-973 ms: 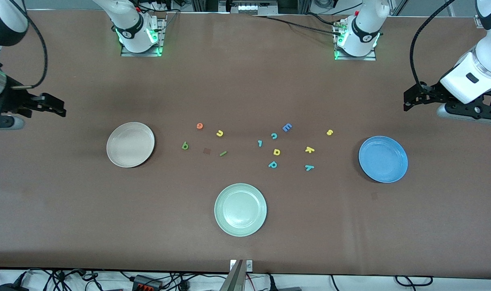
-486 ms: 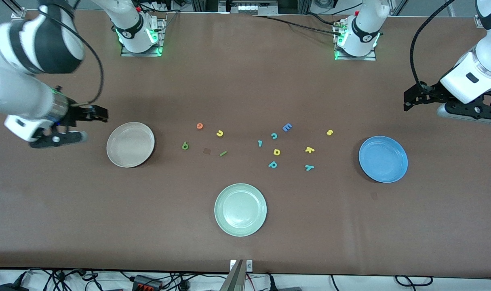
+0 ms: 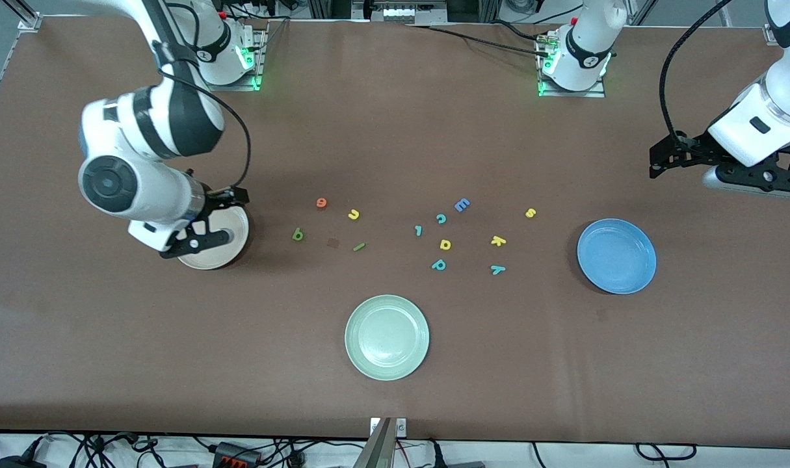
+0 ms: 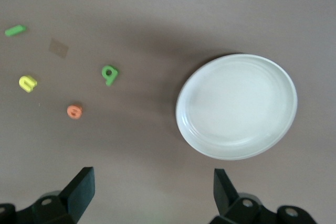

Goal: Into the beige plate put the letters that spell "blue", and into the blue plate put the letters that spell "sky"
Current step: 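Move the right gripper over the green q beside the beige plate, then lower the right gripper onto the green q and close it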

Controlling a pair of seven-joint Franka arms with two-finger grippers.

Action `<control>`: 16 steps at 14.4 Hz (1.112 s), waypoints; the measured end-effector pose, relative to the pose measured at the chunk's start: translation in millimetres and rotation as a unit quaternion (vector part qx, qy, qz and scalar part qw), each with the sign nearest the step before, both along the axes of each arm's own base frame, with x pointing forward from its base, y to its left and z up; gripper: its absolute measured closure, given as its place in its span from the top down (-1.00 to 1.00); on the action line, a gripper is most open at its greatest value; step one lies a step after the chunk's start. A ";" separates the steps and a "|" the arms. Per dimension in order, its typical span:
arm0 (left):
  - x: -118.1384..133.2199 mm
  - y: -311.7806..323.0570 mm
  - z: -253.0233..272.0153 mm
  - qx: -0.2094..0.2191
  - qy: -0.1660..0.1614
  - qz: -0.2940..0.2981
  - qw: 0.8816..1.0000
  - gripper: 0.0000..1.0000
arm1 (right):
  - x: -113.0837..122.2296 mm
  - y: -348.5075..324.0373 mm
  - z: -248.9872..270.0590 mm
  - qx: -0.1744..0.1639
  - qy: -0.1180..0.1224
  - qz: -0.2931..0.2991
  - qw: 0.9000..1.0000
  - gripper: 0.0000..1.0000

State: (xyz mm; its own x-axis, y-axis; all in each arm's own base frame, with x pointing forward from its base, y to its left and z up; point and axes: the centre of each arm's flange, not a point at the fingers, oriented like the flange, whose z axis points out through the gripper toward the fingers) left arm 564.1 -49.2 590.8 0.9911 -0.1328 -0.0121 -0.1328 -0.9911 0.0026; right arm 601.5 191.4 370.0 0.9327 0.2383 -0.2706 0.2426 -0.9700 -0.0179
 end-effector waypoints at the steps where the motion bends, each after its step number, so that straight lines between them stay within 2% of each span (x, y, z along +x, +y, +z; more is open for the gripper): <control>1: 0.0 0.0 0.0 0.000 0.000 0.000 1.000 1.00 | 0.5 13.0 -12.0 -0.004 -0.006 -0.011 1.000 1.00; 6: 0.0 0.0 0.1 0.000 0.000 0.000 1.000 1.00 | -0.2 71.5 -59.4 -0.013 -0.046 -0.053 0.997 1.00; 8: 0.0 0.0 0.1 0.000 0.000 0.000 1.000 1.00 | 3.4 74.8 -81.8 -0.017 -0.052 -0.072 0.996 1.00; 11: -0.7 0.0 -0.4 0.000 0.003 0.000 1.000 1.00 | 6.8 75.7 -109.5 -0.031 -0.058 -0.131 0.989 1.00; 16: -1.0 0.0 -0.7 0.000 0.004 0.000 1.000 1.00 | 2.6 82.1 -118.0 -0.057 -0.057 -0.226 0.971 1.00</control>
